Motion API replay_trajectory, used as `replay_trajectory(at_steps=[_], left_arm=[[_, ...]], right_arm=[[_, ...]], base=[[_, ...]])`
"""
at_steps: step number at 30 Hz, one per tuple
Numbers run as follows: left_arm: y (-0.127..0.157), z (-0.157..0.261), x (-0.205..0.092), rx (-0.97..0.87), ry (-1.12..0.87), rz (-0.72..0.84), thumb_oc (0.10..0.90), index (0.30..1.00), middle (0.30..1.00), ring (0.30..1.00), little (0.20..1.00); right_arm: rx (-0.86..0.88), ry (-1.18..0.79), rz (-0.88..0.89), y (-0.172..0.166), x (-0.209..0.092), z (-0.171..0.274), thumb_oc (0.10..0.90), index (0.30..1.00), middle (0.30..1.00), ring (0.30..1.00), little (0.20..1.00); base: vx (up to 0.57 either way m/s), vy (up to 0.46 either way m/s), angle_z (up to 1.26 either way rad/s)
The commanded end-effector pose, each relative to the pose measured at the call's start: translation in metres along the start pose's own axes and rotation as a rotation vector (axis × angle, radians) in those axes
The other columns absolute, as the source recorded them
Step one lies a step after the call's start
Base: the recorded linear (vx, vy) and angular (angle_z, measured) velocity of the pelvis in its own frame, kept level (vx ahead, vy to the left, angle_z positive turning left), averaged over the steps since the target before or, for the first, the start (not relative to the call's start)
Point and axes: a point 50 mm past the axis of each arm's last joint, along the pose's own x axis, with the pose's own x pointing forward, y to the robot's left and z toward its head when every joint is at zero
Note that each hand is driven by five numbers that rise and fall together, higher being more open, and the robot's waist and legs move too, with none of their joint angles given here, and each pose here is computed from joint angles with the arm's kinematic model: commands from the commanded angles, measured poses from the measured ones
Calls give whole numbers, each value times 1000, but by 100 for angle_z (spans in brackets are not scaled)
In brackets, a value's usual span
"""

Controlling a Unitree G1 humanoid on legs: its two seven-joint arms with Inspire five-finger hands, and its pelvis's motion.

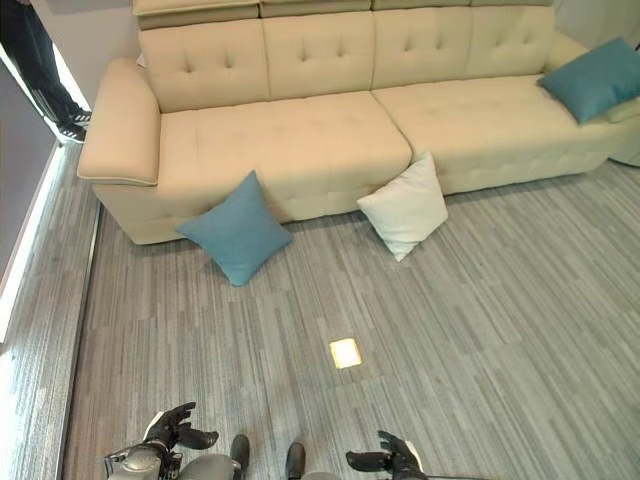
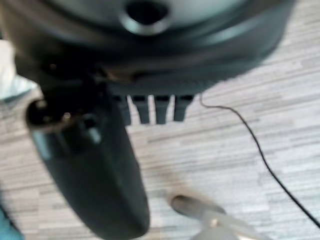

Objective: Pick up all the scattered cushions and arrange them neatly on the sofa.

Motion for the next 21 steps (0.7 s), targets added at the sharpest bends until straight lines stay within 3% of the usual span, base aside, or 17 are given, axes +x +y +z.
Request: replay_trajectory(at_steps=[1, 14, 21], left_arm=[[-2, -6, -3, 35, -11, 11, 800, 900, 900, 900, 900], [13, -15, -4, 34, 21, 75, 800, 900, 900, 900, 900], [19, -7, -2, 46, -3, 87, 800, 900, 900, 900, 900]], right_arm=[[-28, -25, -35, -8, -1, -1, 800, 900, 900, 900, 900], [-96, -51, 10, 9, 0, 8, 800, 900, 900, 900, 900], [-116, -82, 11, 9, 2, 20, 800, 900, 900, 900, 900]], base=[[130, 115, 32], [146, 197, -7], [213, 19, 30]])
